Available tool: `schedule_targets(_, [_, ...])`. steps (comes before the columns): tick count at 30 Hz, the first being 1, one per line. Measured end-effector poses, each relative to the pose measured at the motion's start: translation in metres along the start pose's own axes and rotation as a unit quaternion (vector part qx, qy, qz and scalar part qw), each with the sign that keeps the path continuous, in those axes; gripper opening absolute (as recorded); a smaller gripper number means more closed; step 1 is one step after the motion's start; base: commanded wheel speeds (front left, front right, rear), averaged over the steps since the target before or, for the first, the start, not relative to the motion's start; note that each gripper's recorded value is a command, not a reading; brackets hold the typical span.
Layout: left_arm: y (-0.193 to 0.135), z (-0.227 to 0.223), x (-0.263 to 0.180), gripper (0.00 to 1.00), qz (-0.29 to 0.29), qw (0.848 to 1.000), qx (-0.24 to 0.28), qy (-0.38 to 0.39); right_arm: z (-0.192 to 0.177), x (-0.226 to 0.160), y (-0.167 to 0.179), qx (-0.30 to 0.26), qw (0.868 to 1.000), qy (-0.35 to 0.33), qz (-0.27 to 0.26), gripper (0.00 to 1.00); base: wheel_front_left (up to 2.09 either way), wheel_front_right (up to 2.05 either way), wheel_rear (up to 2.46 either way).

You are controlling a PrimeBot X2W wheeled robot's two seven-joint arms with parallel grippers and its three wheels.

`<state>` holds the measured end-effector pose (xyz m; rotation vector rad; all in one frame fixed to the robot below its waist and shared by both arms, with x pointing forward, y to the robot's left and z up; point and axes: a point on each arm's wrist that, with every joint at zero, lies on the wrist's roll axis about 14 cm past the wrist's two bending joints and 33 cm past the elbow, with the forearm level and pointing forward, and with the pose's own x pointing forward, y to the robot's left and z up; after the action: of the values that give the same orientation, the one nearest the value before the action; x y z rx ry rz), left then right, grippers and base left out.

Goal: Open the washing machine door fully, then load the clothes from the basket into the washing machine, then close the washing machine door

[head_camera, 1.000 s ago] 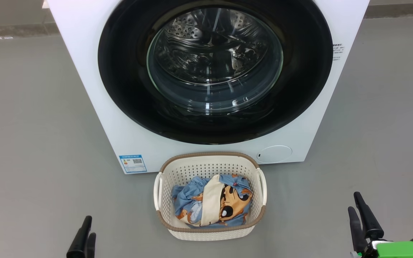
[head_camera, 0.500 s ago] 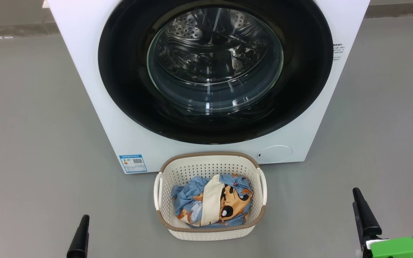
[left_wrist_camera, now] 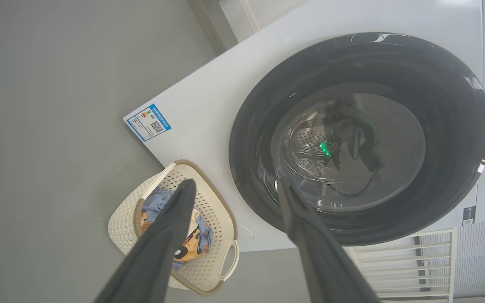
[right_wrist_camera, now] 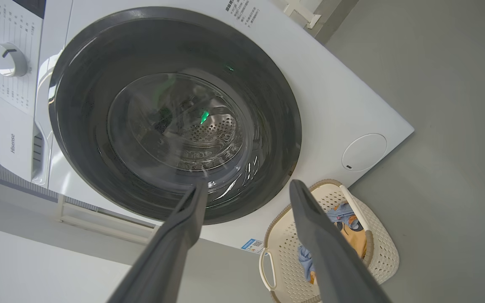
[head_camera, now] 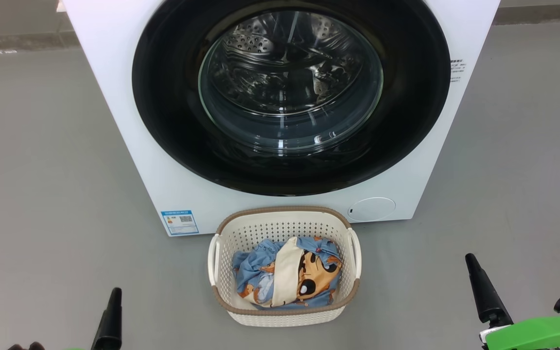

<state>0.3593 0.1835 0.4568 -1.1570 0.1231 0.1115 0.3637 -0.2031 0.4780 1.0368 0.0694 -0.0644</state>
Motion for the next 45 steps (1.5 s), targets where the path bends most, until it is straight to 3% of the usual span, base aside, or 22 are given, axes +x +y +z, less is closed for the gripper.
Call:
schedule_targets(14, [-0.007,0.002,-0.002,1.0,-0.009,0.99,0.14,-0.007,0.001,0.0,0.003,-0.108,0.994,0.0,0.011,1.0,0.0,0.0,0.0])
schedule_targets(21, [-0.013,-0.001,-0.003,1.0,-0.016,0.976,0.217,-0.006,0.003,0.0,0.004,-0.152,0.988,-0.005,0.014,1.0,0.0,0.0,0.0])
schedule_targets(34, [-0.018,-0.001,-0.006,1.0,-0.026,0.955,0.295,-0.014,0.003,0.0,0.006,-0.227,0.974,-0.009,0.022,1.0,0.0,0.0,0.0])
schedule_targets(45, [-0.022,-0.003,-0.008,1.0,-0.039,0.927,0.373,-0.02,0.0,-0.005,0.002,-0.292,0.956,-0.006,0.025,1.0,0.0,0.0,0.0])
